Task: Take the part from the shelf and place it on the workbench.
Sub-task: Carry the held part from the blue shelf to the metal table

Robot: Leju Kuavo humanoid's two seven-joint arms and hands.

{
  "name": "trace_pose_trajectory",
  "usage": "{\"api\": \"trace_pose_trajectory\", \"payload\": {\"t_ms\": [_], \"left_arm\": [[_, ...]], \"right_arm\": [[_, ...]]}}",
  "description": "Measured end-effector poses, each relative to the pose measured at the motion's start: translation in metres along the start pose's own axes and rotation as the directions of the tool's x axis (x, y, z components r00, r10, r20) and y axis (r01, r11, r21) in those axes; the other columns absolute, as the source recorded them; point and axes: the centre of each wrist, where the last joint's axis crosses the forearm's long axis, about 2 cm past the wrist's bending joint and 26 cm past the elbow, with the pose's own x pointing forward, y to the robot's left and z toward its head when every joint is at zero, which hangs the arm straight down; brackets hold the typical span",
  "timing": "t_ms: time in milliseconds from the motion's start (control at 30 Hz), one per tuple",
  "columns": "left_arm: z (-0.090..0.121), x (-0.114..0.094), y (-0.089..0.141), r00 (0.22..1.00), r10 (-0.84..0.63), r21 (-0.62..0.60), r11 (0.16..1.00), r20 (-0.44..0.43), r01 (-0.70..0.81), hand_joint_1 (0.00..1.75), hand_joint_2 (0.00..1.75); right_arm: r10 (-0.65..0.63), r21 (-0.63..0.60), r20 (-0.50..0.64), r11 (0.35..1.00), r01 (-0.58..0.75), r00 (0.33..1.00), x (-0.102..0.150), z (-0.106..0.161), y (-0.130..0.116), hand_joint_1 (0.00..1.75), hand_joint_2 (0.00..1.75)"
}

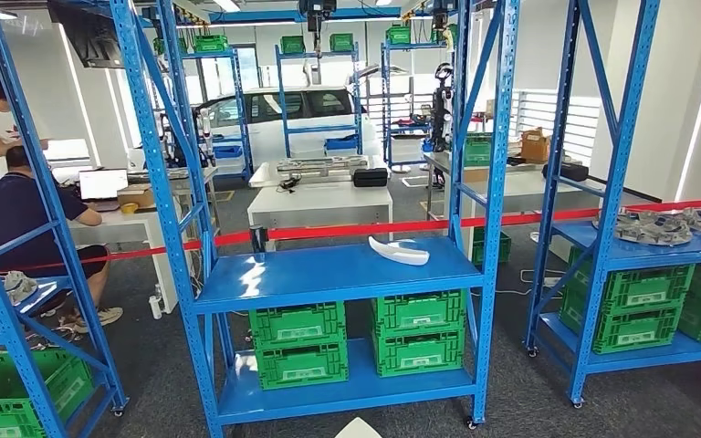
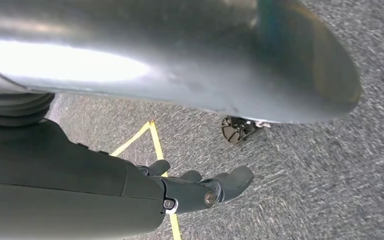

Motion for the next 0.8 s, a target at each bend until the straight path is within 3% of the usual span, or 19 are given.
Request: {"api": "trace_pose_trajectory", "payload": {"t_ms": [267, 533, 800], "left_arm": [[0.005, 0.007, 0.000, 0.999, -0.020, 0.008, 1.000, 0.040, 0.019, 1.75, 1.75], [0.023, 0.005, 0.009, 0.994, -0.011, 0.026, 1.000, 0.107, 0.009, 1.75, 1.75], [0.039, 0.002, 0.015, 0.993, -0.014, 0.057, 0.998, 0.119, 0.007, 1.75, 1.75]], "right_arm": [[0.026, 0.025, 0.010, 0.999, -0.027, 1.000, -0.002, 0.000, 0.007, 0.00, 0.00], [0.072, 0.038, 0.030, 0.997, -0.073, 0.997, -0.003, 0.000, 0.007, 0.00, 0.00], [0.099, 0.026, 0.030, 0.995, -0.100, 0.995, -0.003, 0.000, 0.004, 0.00, 0.00]]}}
